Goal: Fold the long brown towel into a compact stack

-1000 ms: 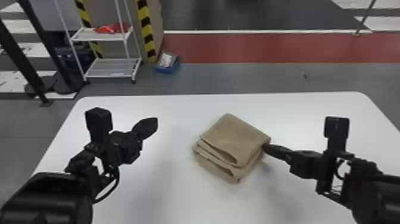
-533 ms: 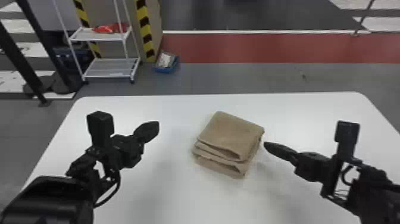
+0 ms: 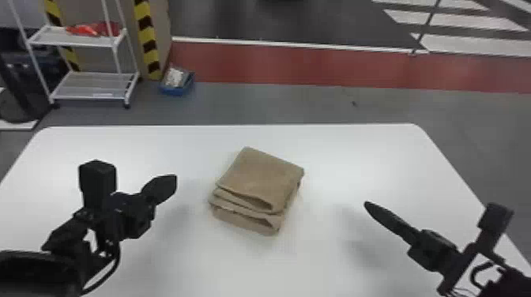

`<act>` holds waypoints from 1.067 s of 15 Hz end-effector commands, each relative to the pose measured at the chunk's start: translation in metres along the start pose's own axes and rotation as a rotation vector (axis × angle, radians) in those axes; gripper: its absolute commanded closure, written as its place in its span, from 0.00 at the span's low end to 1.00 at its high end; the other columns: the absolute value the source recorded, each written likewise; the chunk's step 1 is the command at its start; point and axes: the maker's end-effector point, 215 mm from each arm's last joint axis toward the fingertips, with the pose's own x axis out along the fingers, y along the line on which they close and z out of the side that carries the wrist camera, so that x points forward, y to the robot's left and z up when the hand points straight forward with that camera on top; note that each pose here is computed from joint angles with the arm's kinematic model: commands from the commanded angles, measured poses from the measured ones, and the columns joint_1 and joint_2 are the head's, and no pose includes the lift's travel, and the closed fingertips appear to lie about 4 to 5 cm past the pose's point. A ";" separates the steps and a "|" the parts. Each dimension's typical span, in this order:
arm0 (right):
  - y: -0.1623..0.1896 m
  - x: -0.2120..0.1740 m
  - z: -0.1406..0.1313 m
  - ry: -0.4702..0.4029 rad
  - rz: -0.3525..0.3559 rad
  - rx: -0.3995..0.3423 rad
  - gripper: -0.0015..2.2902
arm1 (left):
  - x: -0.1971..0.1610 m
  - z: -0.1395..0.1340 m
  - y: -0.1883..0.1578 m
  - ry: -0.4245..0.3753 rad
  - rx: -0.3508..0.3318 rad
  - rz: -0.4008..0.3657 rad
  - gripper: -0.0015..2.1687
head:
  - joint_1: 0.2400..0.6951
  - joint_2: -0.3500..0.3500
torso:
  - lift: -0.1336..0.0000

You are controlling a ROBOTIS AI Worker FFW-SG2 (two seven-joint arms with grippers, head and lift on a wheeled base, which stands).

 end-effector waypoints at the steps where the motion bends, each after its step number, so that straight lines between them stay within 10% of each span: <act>1: 0.004 -0.013 0.006 -0.021 0.008 -0.001 0.96 | 0.003 -0.010 -0.002 0.012 0.003 -0.003 0.95 | 1.00 0.30 | 0.07; 16: 0.014 -0.032 0.010 -0.048 0.031 0.008 0.96 | -0.002 -0.051 -0.100 0.074 -0.027 -0.160 0.95 | 1.00 0.13 | 0.07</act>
